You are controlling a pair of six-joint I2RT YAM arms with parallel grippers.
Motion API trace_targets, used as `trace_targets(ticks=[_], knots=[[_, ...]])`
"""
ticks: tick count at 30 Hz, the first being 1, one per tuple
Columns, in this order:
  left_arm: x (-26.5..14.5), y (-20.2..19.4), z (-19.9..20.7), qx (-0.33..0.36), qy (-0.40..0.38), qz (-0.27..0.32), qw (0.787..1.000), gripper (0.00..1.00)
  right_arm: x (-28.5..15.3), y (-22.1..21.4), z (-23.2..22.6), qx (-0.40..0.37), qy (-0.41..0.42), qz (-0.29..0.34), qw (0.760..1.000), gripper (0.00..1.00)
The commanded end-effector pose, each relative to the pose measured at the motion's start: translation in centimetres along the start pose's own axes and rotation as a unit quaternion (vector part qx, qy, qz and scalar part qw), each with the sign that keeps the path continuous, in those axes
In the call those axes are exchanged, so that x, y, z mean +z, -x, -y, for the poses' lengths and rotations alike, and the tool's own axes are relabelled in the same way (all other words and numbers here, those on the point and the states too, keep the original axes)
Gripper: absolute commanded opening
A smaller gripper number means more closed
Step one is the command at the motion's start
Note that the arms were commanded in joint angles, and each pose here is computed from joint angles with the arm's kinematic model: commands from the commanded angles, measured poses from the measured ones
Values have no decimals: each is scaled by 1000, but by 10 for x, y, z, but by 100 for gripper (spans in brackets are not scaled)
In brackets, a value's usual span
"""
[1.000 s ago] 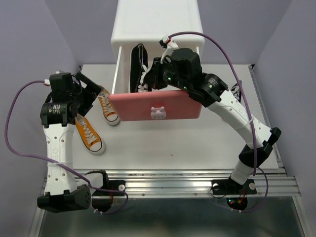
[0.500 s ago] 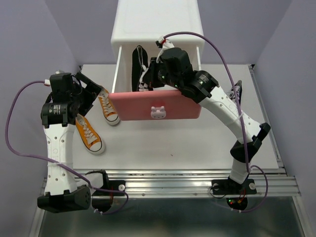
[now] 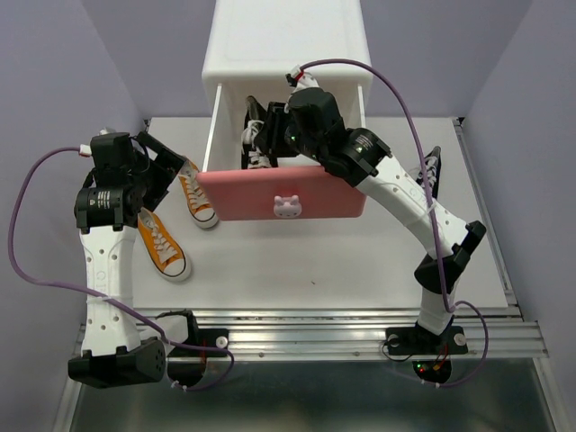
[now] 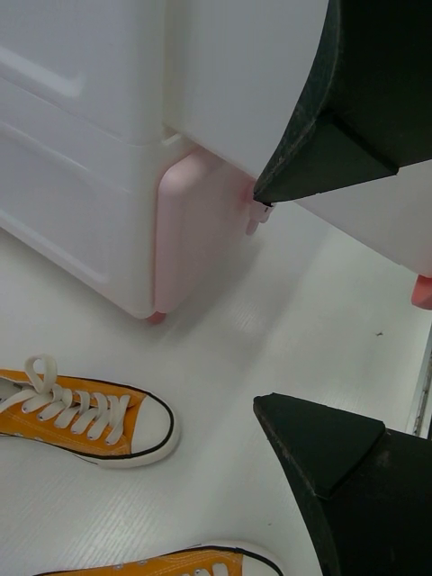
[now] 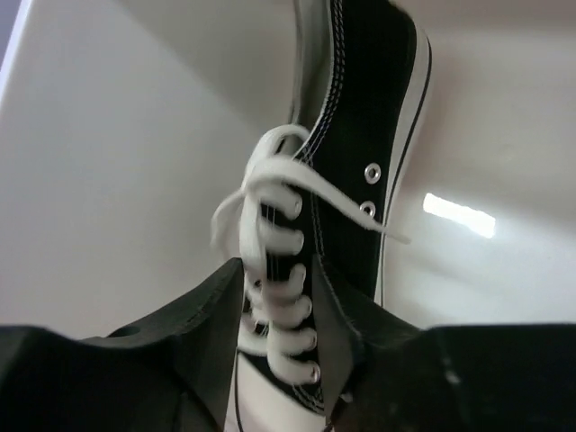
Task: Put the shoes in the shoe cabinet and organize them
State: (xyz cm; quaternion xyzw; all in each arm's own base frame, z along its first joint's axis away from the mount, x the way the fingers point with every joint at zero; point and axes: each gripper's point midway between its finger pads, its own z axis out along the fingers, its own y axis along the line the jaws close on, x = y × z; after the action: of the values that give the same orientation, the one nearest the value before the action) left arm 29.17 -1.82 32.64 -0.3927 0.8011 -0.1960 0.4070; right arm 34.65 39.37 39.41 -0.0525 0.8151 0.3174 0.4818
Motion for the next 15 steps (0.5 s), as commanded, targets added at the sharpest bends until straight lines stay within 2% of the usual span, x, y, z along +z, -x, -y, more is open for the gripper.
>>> trace_targets(ticks=[1,5,8,9,11,15], knots=[[-2,8,3,-1,-10,20,1000,99,-16,33,-26,23,34,55,998,46],[-3,8,4,-2,-11,21,1000,99,-28,48,-37,14,62,76,995,59],[-4,9,5,-2,-13,22,1000,99,-48,69,-55,8,108,109,988,74],[-5,9,5,-2,-13,23,1000,99,-56,75,-62,3,130,115,985,87],[-6,9,5,0,-14,24,1000,99,-82,98,-80,-6,178,157,971,100],[-8,9,5,1,-16,25,1000,99,-131,129,-110,-41,263,211,940,100]])
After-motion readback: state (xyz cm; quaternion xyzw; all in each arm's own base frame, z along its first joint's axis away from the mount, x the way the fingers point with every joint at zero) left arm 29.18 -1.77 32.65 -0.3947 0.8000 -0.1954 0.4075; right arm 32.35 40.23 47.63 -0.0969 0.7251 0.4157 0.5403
